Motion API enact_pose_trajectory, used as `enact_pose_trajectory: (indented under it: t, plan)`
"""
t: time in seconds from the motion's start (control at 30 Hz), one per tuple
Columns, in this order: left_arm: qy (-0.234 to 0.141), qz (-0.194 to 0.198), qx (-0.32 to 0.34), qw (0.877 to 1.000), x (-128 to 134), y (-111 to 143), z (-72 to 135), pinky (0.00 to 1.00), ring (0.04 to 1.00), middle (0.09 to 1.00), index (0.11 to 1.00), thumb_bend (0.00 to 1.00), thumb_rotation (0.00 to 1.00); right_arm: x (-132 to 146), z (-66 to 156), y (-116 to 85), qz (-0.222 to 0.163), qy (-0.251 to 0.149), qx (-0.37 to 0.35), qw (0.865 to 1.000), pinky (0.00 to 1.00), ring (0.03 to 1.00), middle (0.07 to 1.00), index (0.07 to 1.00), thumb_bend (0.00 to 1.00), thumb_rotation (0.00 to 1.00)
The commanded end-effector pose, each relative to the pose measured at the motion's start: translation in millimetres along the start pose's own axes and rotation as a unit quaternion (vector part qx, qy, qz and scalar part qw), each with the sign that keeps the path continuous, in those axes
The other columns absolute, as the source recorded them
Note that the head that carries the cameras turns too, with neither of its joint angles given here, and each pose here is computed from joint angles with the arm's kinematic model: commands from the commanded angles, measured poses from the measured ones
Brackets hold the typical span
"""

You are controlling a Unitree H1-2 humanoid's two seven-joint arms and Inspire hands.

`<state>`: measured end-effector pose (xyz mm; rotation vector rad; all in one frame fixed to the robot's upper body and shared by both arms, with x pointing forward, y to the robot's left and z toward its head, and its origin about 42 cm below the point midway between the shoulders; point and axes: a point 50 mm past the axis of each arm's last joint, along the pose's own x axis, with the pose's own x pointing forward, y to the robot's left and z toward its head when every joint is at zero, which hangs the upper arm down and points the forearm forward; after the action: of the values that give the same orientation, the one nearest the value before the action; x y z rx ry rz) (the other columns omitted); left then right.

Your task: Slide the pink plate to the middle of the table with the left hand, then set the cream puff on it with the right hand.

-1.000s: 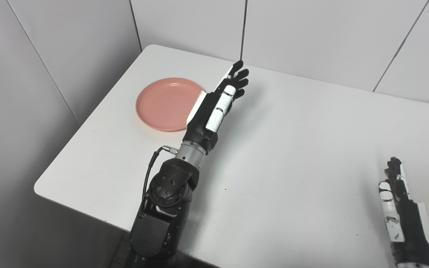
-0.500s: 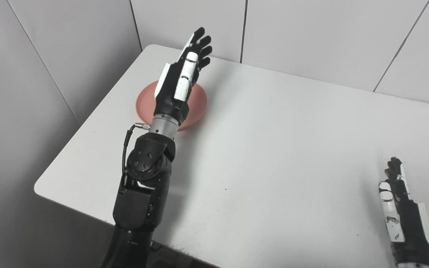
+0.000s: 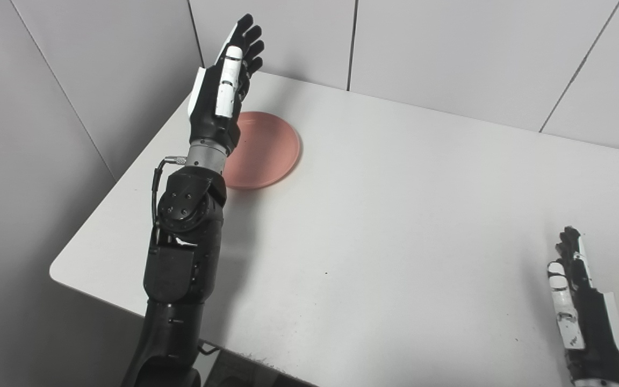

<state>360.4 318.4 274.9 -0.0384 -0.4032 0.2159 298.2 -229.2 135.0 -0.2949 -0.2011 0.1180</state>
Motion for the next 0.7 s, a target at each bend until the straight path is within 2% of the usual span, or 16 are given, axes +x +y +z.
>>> enact_pose_trajectory:
  t: [0.0,0.17,0.4,0.67]
  plan:
    - [-0.042,0.007,-0.009,0.999,19.3,9.3,21.7,0.94,0.94,0.942,0.93,0.44,1.0,-4.0,-6.9,0.4,0.001,0.012,0.003,1.0,1.0,1.0,1.0,1.0,0.06,1.0]
    - [-0.037,0.04,-0.041,0.998,31.1,30.2,18.8,0.93,0.931,0.934,0.916,0.42,1.0,-3.7,-6.7,1.0,0.0,0.013,0.005,1.0,1.0,1.0,1.0,1.0,0.06,1.0]
    - [-0.027,0.058,-0.037,0.997,38.7,54.7,11.1,0.91,0.936,0.939,0.921,0.44,1.0,-3.5,-5.8,0.6,0.0,0.011,0.001,1.0,1.0,1.0,1.0,1.0,0.06,1.0]
    - [-0.006,0.075,-0.051,0.996,43.0,71.7,-3.1,0.89,0.916,0.925,0.903,0.44,1.0,-4.7,-6.8,-0.6,0.0,0.015,0.003,1.0,1.0,1.0,1.0,1.0,0.05,1.0]
